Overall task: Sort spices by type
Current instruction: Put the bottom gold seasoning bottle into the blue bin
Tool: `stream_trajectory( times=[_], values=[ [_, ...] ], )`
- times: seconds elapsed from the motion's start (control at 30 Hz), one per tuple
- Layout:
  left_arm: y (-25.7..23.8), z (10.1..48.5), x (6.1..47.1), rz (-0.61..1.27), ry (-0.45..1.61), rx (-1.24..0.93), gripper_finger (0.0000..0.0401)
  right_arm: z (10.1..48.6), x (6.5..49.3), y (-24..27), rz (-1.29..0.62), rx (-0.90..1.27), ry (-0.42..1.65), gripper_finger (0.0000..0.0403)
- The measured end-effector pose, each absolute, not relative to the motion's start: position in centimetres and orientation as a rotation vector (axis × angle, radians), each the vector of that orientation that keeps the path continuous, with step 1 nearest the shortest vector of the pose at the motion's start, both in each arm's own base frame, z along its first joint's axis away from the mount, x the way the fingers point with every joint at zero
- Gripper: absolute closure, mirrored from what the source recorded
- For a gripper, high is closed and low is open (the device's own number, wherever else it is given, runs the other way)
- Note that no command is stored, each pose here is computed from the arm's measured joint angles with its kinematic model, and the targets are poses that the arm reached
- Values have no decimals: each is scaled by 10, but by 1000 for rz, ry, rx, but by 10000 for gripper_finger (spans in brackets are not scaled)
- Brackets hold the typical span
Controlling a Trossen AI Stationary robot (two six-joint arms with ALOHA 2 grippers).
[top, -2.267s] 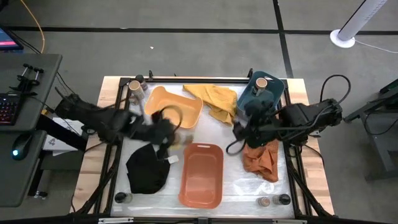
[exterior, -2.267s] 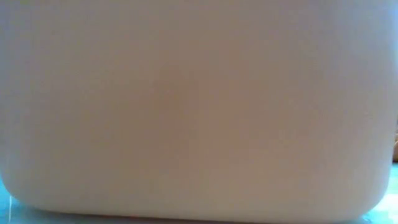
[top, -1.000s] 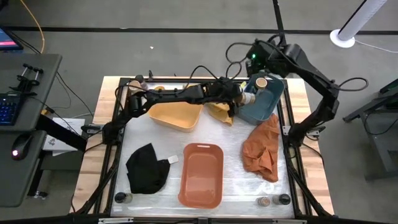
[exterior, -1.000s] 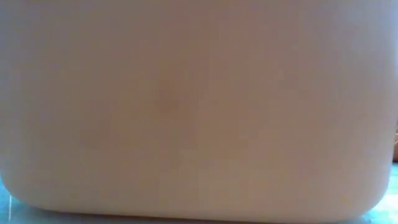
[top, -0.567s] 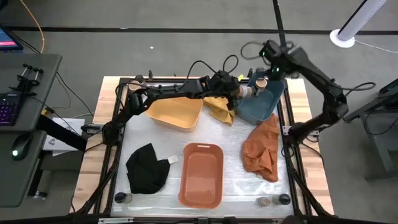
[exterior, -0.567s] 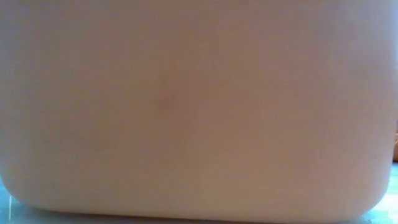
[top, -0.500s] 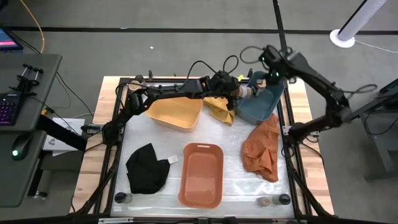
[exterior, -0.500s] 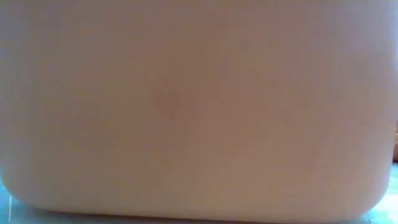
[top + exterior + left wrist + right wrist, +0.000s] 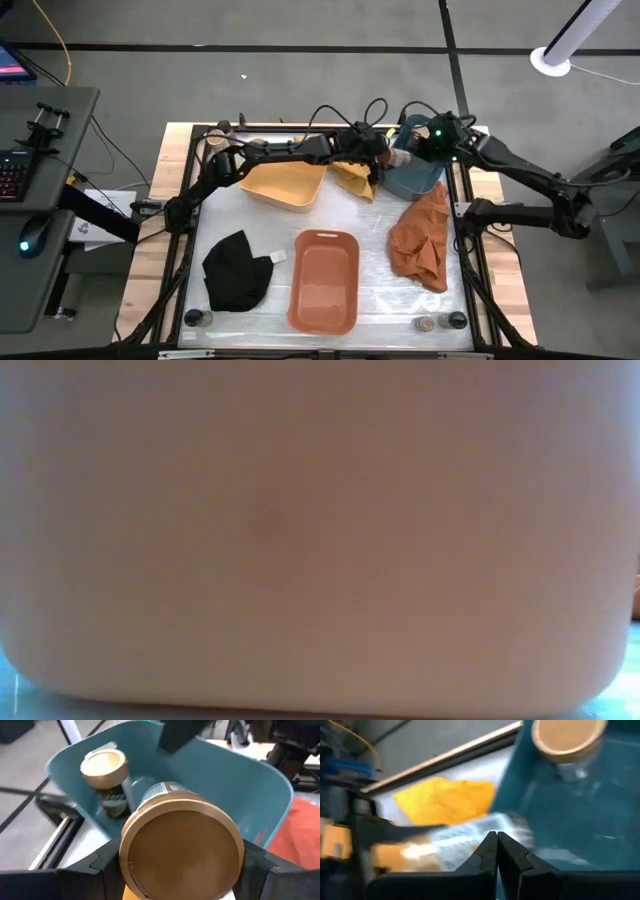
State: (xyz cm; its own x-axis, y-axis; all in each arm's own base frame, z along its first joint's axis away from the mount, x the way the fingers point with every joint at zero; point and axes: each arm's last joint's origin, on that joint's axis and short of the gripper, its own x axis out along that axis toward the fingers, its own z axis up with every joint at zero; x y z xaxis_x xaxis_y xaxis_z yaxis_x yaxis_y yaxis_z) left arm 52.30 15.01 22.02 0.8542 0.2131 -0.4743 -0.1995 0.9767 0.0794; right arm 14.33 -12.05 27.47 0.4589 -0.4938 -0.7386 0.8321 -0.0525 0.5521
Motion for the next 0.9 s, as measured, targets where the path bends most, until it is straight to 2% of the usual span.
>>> stream_trajectory(
  times=[0.3,0.77,0.9],
  values=[
    [143,202,529,205,534,42,151,248,155,-118,-1093,1245,373,402],
    [143,203,530,208,522,61,142,243,160,-117,-1100,1241,409,403],
    [143,204,531,207,515,74,124,242,159,-117,-1111,1239,416,403]
  ],
)
